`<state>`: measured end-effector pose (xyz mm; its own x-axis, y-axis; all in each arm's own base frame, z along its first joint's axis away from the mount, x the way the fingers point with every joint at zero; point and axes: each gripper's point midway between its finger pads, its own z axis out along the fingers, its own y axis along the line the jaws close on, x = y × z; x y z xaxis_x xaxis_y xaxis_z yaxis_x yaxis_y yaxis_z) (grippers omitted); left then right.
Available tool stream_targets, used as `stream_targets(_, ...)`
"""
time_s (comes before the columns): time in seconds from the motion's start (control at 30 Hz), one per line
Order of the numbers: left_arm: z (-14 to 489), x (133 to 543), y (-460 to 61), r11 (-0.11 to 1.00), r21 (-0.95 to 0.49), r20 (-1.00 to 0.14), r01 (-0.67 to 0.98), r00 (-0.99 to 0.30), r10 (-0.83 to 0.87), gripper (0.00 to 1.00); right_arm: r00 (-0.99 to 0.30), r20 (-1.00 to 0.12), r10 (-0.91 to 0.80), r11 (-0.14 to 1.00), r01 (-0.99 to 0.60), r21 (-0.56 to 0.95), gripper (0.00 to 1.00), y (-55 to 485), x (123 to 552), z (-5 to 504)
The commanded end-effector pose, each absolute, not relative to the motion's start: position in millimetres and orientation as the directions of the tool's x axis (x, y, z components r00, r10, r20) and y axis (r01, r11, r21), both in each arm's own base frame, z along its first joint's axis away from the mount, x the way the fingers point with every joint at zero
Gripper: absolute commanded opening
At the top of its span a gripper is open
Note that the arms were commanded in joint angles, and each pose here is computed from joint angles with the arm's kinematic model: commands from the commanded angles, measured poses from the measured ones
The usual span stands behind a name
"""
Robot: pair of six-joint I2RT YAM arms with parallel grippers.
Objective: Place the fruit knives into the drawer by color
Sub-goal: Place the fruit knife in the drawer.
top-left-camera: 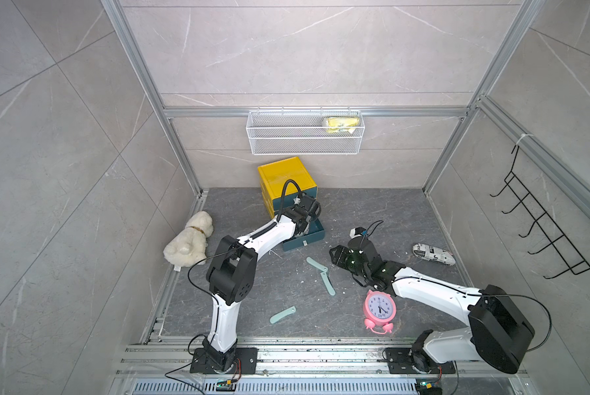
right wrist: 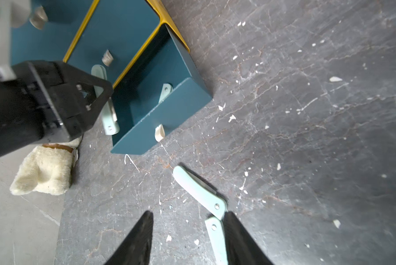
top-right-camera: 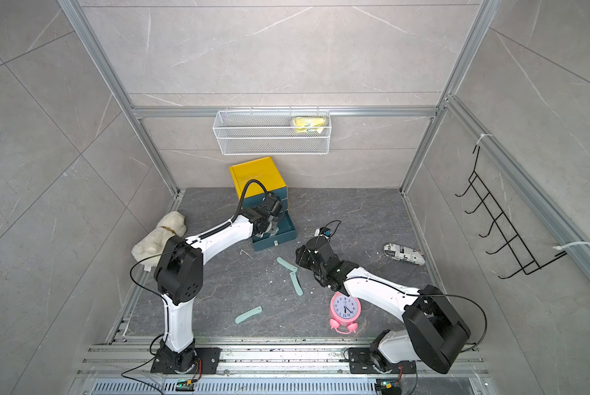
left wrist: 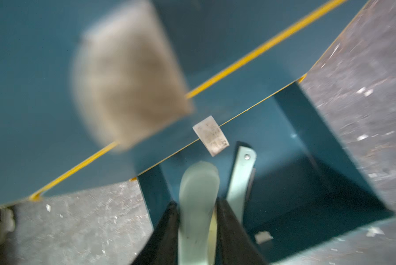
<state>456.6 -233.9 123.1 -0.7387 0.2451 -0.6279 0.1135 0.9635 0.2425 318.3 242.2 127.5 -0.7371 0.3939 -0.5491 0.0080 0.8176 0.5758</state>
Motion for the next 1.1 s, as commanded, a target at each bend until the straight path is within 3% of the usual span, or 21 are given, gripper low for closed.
stream_targets(0.0,132.6,464.9,-232.9,0.958,0.267,-0.646,0.102,-0.719,0.256,0.47,-0.752,-0.546,0.369,0.827,-0.003,0.563,0.55,237.8,310.8,125.2)
stream_targets(0.2,153.9,455.1,-232.4,0.977,0.194,-0.673,0.090,-0.712,0.200,0.62,-0.819,-0.525,0.232,0.866,-0.072,0.495,0.57,243.6,297.1,115.0)
stream_targets(0.5,200.5,382.8,-242.0,0.973,-0.188,-0.703,0.133,-0.710,-0.039,0.90,-0.904,-0.418,-0.093,0.925,-0.234,0.298,0.58,258.3,258.2,67.5)
stream_targets(0.87,159.0,281.6,-194.0,0.923,-0.379,-0.634,0.058,-0.743,-0.214,0.99,-0.882,-0.364,-0.301,0.934,-0.350,0.076,0.55,270.1,252.6,35.6)
stream_targets(1.07,129.7,255.0,-170.2,0.926,-0.378,-0.599,0.005,-0.764,-0.240,0.99,-0.884,-0.331,-0.330,0.939,-0.344,-0.018,0.53,262.4,253.9,20.2)
